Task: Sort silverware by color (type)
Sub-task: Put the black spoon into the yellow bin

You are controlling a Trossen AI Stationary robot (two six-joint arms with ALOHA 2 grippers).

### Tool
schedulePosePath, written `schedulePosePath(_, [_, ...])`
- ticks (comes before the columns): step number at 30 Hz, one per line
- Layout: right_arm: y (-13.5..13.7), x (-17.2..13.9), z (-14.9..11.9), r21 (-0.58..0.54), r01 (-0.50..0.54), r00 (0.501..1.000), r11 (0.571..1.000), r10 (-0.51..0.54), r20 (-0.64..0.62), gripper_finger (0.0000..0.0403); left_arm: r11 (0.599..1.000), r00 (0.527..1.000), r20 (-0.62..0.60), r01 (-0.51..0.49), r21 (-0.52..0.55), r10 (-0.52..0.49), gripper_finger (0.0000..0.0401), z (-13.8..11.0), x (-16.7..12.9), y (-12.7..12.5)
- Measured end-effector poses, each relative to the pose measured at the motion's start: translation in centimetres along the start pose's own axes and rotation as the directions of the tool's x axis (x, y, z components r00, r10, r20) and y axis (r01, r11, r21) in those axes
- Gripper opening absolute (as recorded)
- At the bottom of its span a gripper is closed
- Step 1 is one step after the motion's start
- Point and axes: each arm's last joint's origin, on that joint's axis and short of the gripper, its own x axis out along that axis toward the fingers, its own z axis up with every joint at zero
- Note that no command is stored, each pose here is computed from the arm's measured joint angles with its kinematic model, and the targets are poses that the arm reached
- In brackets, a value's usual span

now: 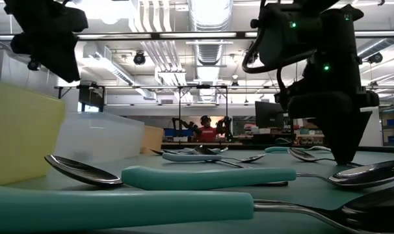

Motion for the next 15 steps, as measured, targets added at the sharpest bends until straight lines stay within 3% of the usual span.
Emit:
schedulePosePath(6, [0.1, -0.1, 0.1, -0.006, -0.011, 1.0, 1.0, 0.012, 0.022, 0.0016, 0.998, 0.998, 0.043, 0.042, -0.038, -0.04, 0.0118, 0.3, 0.0, -0.5])
schedulePosePath(15, [-0.6, -1.5, -0.1, -0.031, -0.032, 0.997, 0.999, 0.034, 0.068, 0.0061, 0.996, 0.996, 0.057, 0.069, -0.059, -0.065, 0.0118, 0.4, 0.0, -0.8])
